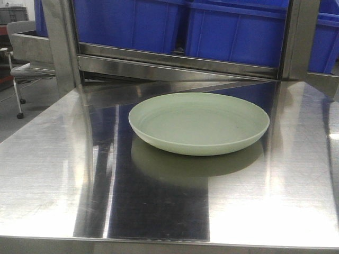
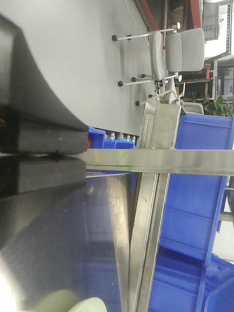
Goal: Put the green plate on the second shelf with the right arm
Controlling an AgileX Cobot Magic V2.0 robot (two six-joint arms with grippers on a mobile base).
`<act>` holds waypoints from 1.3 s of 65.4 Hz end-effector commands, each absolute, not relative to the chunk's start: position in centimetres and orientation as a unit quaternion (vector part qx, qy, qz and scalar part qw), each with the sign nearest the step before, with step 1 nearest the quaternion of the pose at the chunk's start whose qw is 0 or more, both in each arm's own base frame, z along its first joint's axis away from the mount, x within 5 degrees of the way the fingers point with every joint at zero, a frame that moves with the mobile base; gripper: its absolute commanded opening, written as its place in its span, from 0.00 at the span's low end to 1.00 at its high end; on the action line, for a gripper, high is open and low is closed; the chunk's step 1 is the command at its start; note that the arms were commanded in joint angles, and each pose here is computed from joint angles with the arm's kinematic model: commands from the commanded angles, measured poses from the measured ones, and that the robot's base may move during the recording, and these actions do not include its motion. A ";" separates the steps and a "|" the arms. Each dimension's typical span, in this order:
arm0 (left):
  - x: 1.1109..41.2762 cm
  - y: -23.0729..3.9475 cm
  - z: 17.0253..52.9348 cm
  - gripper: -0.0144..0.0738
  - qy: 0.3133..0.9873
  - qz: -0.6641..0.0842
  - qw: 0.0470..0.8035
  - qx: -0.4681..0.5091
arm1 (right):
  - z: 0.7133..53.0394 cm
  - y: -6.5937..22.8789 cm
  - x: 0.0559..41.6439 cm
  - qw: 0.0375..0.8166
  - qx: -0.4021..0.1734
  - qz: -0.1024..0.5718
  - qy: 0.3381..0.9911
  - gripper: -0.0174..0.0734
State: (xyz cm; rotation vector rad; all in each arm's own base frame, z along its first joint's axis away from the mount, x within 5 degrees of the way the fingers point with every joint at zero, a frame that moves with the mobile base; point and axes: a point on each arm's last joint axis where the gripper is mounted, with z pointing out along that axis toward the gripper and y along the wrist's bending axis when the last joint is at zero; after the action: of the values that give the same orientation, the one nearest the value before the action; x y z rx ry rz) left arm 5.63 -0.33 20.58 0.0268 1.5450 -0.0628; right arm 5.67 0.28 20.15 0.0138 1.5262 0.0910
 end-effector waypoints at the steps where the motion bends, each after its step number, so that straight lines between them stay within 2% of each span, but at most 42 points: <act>1: 5.7 -0.3 20.0 0.31 0.676 -0.035 0.736 0.006 | 21.8 0.2 5.3 0.764 0.007 0.037 0.644 0.25; 32: 5.7 -0.3 20.0 0.31 0.676 -0.035 0.736 0.006 | 22.1 0.2 5.2 0.778 0.008 0.037 0.627 0.25; 42: 5.7 -0.3 20.0 0.31 0.676 -0.035 0.736 0.006 | 23.3 0.0 4.9 0.819 0.015 0.040 0.572 0.25; 53: 5.7 -0.3 20.0 0.31 0.676 -0.035 0.736 0.006 | 25.5 -0.2 3.9 0.882 0.036 0.066 0.466 0.25; 63: 5.7 -0.3 20.0 0.31 0.676 -0.035 0.736 0.006 | 29.8 -0.6 1.4 0.939 0.057 0.084 0.329 0.25; 68: 5.7 -0.3 20.0 0.31 0.676 -0.035 0.736 0.006 | 32.6 -0.7 0.1 0.950 0.058 0.091 0.294 0.25; 85: 5.7 -0.3 20.0 0.31 0.676 -0.035 0.736 0.006 | 42.6 -0.4 -2.5 0.948 0.033 0.090 0.302 0.25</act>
State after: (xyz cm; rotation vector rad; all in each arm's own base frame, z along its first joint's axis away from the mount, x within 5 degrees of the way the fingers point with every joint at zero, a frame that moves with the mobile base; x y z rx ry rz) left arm 5.63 -0.33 20.58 0.0268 1.5450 -0.0628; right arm -2.38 -0.54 39.58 0.0872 0.6194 0.2020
